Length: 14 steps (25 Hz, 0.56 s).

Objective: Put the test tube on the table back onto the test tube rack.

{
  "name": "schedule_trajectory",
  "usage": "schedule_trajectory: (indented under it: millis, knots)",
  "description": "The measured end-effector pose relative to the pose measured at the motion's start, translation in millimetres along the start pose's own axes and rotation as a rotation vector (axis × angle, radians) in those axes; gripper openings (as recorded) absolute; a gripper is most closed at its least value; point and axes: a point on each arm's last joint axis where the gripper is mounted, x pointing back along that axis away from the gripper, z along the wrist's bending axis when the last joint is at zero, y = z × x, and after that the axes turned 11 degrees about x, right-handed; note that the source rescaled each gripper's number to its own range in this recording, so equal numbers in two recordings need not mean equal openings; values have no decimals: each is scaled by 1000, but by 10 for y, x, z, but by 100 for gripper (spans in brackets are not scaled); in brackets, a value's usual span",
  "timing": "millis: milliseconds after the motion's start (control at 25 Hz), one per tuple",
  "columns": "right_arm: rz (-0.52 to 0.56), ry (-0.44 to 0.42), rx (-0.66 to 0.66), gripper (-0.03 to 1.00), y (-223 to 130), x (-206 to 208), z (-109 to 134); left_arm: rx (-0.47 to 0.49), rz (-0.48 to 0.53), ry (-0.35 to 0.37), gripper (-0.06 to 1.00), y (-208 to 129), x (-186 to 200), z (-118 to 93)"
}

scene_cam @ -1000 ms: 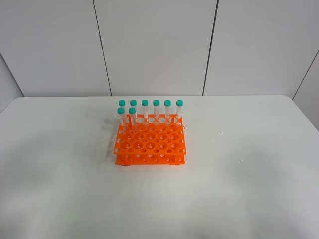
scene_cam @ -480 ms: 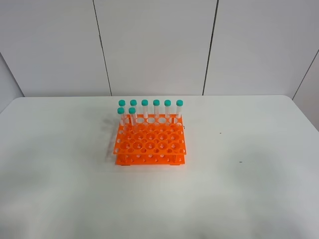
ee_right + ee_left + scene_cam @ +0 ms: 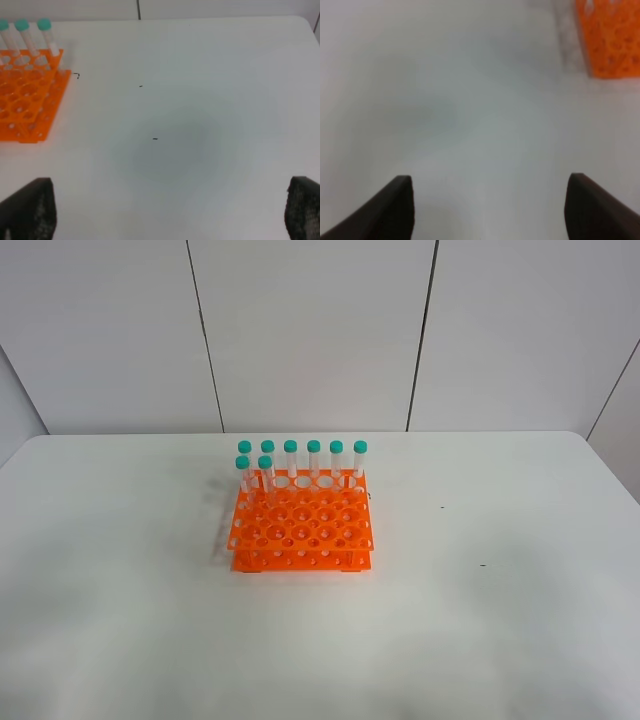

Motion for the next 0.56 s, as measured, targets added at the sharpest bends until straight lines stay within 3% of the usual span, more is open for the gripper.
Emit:
schedule_trajectory:
  millis: [560]
  knots:
    - [0, 0, 0, 100, 0, 0, 0, 0, -9, -2, 99, -8, 13, 2]
